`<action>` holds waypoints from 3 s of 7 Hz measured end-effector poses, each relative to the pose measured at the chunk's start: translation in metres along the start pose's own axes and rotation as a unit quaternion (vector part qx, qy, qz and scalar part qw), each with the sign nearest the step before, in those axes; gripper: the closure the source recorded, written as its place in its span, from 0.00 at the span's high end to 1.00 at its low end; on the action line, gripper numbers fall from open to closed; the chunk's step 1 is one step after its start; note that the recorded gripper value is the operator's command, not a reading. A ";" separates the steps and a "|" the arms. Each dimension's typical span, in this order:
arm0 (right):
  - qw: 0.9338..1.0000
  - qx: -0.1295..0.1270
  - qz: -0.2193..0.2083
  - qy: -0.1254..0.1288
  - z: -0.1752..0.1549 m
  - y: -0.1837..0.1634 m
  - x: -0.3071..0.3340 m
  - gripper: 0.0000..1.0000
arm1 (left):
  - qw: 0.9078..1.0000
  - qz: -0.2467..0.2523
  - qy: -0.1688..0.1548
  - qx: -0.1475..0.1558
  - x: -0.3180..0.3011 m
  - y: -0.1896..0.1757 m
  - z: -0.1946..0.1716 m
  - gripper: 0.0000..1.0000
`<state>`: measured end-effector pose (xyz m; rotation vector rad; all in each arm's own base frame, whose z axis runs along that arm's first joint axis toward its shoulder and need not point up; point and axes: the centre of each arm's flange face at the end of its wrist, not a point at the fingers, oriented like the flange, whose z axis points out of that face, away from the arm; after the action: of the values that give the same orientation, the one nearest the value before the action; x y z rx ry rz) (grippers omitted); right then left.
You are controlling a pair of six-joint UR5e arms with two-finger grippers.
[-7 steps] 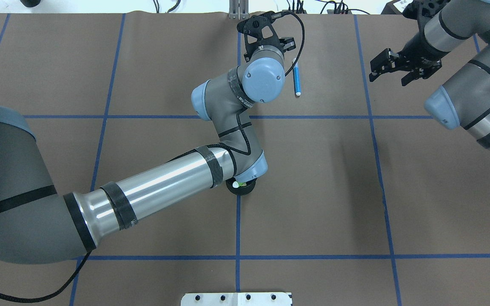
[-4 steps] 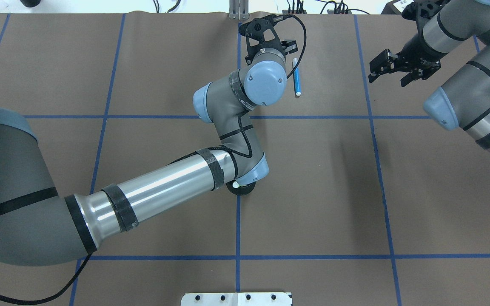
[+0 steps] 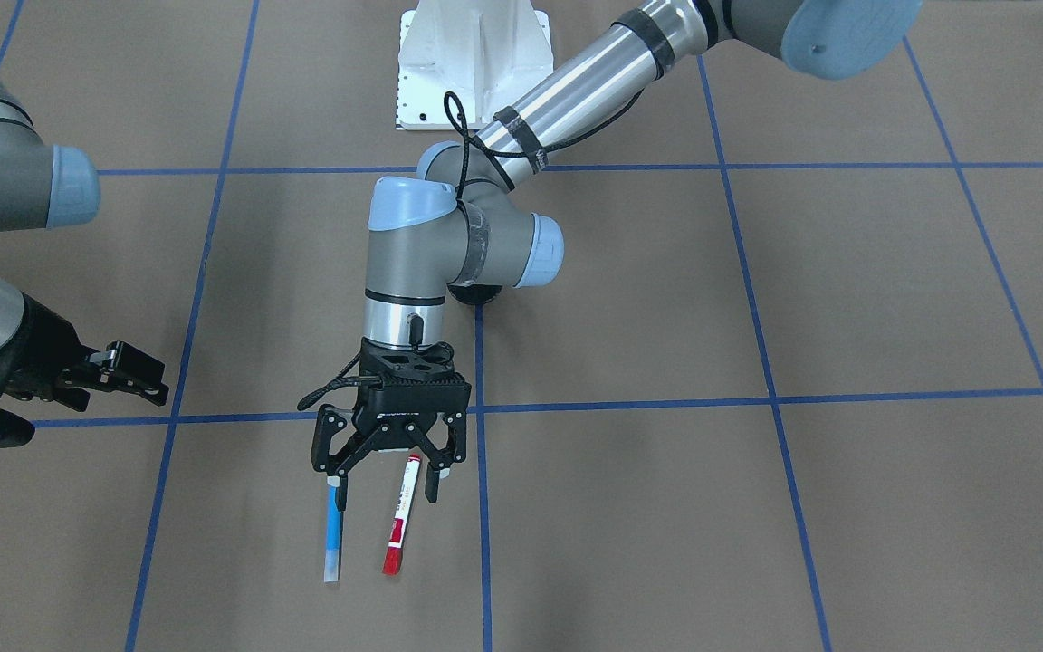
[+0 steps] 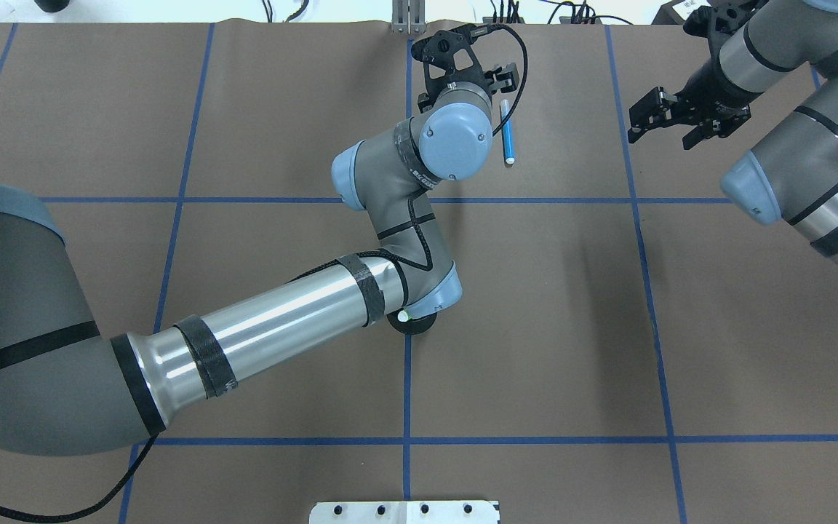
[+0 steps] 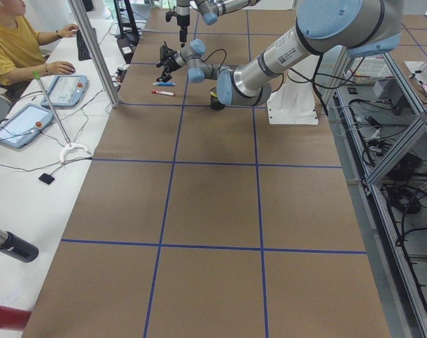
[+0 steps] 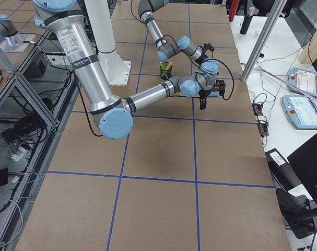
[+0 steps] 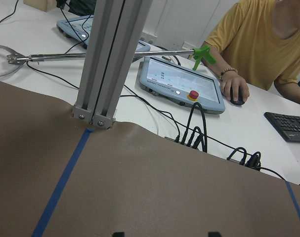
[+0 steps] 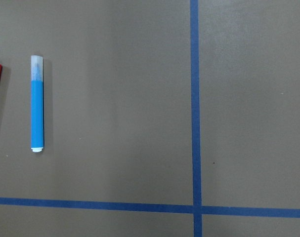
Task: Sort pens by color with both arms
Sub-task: 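Place the red-capped marker on the table beside the blue highlighter, then withdraw the left gripper while the right gripper moves toward the cup, then lower the right gripper into the cup and grasp the green highlighter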
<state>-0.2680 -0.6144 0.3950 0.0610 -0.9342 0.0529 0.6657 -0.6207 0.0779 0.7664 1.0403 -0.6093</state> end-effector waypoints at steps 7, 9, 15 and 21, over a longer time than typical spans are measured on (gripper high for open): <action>1.000 0.006 -0.007 -0.008 -0.009 0.001 -0.014 1.00 | 0.986 0.100 0.005 -0.135 -0.010 -0.061 -0.087 0.99; 1.000 0.014 -0.007 -0.018 -0.021 0.006 -0.027 1.00 | 0.970 0.140 -0.008 -0.200 -0.060 -0.078 -0.138 0.99; 0.995 0.017 0.098 -0.002 -0.034 0.100 -0.216 0.99 | 0.883 0.241 -0.049 -0.399 -0.199 -0.117 -0.218 0.99; 0.983 -0.016 0.142 0.119 0.022 0.184 -0.423 0.79 | 0.871 0.235 -0.032 -0.430 -0.243 -0.159 -0.211 0.99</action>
<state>-0.5500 -0.4405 0.0735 -0.1073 -0.6992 0.3026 0.3400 -0.5261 0.1957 0.1758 0.8911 0.2659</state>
